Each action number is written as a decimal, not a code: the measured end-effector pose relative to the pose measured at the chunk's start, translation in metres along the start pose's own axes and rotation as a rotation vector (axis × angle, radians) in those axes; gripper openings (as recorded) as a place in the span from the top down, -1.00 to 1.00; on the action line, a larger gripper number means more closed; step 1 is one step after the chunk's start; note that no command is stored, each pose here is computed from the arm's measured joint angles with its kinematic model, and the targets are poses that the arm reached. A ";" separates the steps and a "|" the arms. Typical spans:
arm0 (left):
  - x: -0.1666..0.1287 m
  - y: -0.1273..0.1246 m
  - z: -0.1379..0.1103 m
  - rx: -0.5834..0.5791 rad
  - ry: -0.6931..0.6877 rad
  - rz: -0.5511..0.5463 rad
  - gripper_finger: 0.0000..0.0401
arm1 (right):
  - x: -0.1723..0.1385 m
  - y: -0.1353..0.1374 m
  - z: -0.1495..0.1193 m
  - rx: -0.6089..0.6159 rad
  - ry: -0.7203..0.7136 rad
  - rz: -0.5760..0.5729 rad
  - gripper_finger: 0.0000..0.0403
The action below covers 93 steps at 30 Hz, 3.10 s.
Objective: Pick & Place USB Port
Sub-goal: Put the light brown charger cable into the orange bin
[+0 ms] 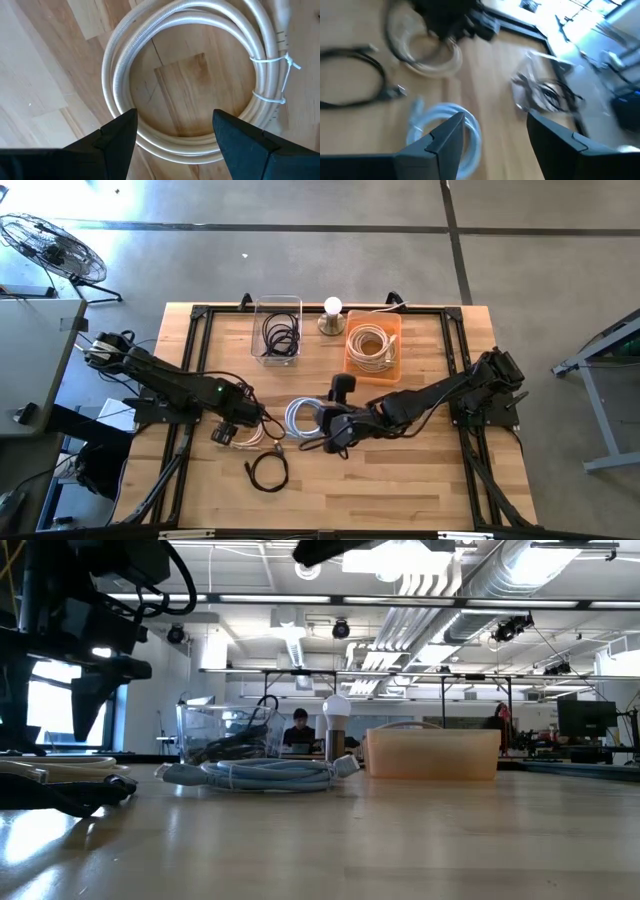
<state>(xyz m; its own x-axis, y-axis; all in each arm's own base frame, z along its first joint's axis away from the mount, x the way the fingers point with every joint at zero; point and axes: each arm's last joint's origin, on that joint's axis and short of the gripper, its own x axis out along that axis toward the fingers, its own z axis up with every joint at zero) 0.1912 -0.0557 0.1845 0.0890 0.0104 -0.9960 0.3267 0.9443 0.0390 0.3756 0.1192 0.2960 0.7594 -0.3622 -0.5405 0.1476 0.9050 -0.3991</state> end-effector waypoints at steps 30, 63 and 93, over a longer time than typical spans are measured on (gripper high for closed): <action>0.000 0.002 0.000 0.015 0.005 0.061 -0.26 | 0.005 -0.005 0.024 0.020 -0.232 0.278 -0.03; 0.000 0.002 0.000 0.026 0.007 0.076 -0.26 | 0.015 -0.022 0.029 0.174 -0.269 0.329 -0.03; 0.038 0.009 -0.017 -0.054 -0.036 0.314 -0.15 | 0.016 -0.018 0.015 0.111 -0.127 0.299 -0.02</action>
<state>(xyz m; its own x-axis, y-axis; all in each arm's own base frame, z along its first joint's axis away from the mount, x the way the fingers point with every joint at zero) 0.1817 -0.0413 0.1456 0.2112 0.2931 -0.9325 0.2280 0.9129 0.3385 0.3945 0.1003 0.3056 0.8515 -0.0527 -0.5217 -0.0306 0.9882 -0.1498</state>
